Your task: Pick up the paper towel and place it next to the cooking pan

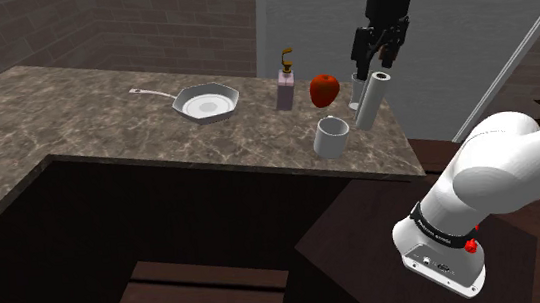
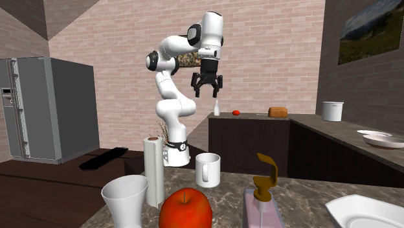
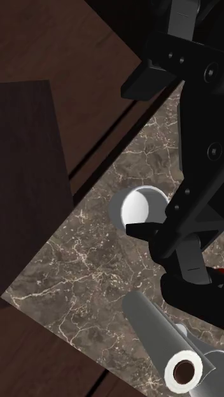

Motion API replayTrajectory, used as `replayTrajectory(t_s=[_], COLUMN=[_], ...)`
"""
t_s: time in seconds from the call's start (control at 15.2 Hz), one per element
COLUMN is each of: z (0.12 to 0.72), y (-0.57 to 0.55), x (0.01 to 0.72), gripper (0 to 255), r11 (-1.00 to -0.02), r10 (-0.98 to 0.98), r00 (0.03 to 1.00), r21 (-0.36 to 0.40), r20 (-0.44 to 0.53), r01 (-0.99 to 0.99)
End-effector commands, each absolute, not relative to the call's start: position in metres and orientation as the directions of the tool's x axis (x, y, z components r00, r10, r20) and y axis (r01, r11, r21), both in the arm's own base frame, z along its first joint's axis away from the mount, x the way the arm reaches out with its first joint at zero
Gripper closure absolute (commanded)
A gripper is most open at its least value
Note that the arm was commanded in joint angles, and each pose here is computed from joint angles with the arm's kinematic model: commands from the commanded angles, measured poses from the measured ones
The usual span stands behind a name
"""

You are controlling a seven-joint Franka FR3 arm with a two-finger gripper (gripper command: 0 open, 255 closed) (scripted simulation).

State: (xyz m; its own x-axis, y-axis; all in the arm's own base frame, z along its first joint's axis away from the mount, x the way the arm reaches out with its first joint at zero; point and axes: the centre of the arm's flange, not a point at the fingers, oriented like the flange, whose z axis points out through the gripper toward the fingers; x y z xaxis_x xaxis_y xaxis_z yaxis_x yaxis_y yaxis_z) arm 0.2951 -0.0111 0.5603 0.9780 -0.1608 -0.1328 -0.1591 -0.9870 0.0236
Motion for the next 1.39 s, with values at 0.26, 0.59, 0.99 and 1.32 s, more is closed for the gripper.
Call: replayTrajectory(t_s=[0.26,0.59,0.99,1.32], z=[0.544,0.523,0.496,0.473], y=[-0.062,-0.125,-0.200,-0.261], x=[0.307,0.322,0.342,0.359], gripper=[0,0,0,0], r11=[-0.989,-0.990,-0.992,-0.992], r10=[-0.149,-0.135,-0.118,-0.103], r00=[0.980,0.983,0.986,0.989], r21=[0.007,-0.013,-0.037,-0.057], r20=[-0.128,-0.123,-0.115,-0.109], r01=[-0.150,-0.137,-0.123,-0.110])
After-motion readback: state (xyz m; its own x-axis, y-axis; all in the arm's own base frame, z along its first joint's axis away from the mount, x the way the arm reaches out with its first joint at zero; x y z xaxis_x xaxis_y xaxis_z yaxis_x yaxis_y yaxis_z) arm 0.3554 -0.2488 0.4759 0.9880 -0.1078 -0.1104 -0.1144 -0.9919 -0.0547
